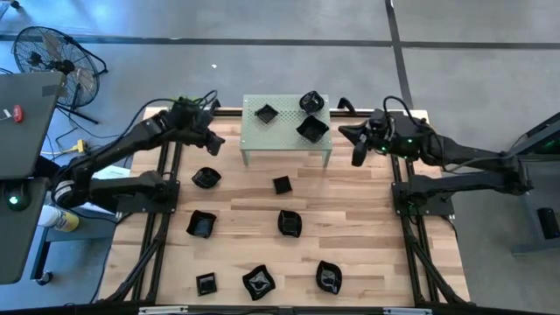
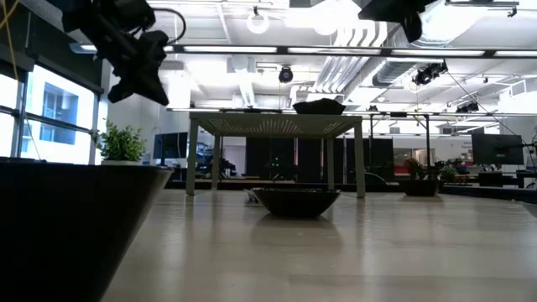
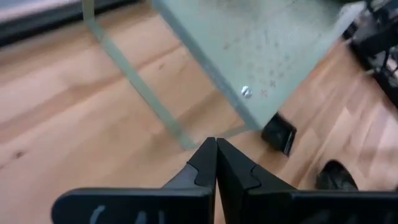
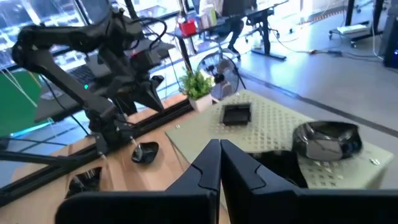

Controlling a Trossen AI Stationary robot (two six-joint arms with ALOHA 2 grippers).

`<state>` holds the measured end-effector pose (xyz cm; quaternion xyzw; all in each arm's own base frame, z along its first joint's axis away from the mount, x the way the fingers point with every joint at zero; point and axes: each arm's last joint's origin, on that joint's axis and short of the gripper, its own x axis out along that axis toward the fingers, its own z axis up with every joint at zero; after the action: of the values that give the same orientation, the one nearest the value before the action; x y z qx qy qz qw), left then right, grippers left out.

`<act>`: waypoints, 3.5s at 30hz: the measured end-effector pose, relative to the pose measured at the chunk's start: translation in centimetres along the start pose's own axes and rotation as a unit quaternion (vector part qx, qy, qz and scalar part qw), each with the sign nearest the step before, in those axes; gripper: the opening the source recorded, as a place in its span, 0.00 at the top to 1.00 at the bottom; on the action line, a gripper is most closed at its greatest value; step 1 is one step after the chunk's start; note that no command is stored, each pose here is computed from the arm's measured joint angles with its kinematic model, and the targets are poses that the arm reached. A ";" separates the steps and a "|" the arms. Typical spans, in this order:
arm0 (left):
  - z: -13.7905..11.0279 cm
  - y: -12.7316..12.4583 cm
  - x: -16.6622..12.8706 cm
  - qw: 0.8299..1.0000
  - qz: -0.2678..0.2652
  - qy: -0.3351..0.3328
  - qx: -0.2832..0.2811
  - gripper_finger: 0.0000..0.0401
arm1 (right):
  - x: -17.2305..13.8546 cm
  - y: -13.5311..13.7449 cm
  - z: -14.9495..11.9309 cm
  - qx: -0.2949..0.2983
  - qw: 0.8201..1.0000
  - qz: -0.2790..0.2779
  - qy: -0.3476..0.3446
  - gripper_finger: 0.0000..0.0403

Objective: Pick & Place Mini shaped plates
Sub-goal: Stack the black leaf-shaped plate on top of the black leaf-shaped plate on the shelf

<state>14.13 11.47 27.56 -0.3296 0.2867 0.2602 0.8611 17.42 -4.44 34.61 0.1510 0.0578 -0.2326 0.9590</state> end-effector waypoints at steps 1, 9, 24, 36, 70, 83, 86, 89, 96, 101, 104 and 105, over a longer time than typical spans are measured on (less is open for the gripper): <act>0.1 0.2 0.0 1.000 -0.004 0.007 0.000 1.00 | -0.1 -0.1 -0.1 -0.001 1.000 -0.003 0.004 1.00; -0.3 0.8 0.6 0.998 -0.006 0.057 0.033 1.00 | 0.0 -0.2 -1.0 0.003 0.999 0.007 0.053 1.00; -2.9 3.9 6.7 0.923 0.040 0.328 0.198 0.91 | -0.1 -0.2 -1.2 -0.001 0.997 0.022 0.072 1.00; -3.3 5.0 9.0 0.889 0.031 0.370 0.267 0.66 | -0.1 -0.2 -1.2 0.001 0.997 0.023 0.072 1.00; -4.8 4.9 7.2 0.878 0.018 0.376 0.296 0.98 | -0.1 -0.1 -1.2 -0.001 0.997 0.024 0.072 1.00; -6.1 5.4 8.0 0.886 -0.004 0.360 0.292 0.76 | -0.1 -0.1 -1.2 0.001 0.997 0.024 0.072 1.00; -6.1 5.5 8.1 0.886 -0.001 0.358 0.295 0.74 | 0.0 -0.1 -1.2 0.001 0.997 0.024 0.072 1.00; -6.2 5.4 8.1 0.888 -0.010 0.356 0.292 0.79 | 0.0 -0.1 -1.2 0.001 0.997 0.024 0.072 1.00; -6.4 5.4 7.9 0.878 -0.032 0.367 0.306 0.99 | 0.0 -0.1 -1.2 0.000 0.997 0.024 0.072 1.00; -6.4 5.2 7.4 0.879 -0.028 0.361 0.309 0.99 | 0.0 -0.2 -1.2 -0.002 0.997 0.024 0.072 1.00; -6.4 5.1 7.0 0.882 -0.024 0.362 0.302 0.99 | 0.0 -0.2 -1.2 -0.002 0.997 0.024 0.072 1.00; -6.3 5.1 6.9 0.884 -0.017 0.358 0.300 0.98 | -0.1 -0.2 -1.2 -0.002 0.997 0.024 0.072 1.00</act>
<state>13.71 12.04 16.90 -0.1309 0.6346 0.0115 0.7616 17.25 -4.17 33.43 0.1666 0.1232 -0.1982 0.9580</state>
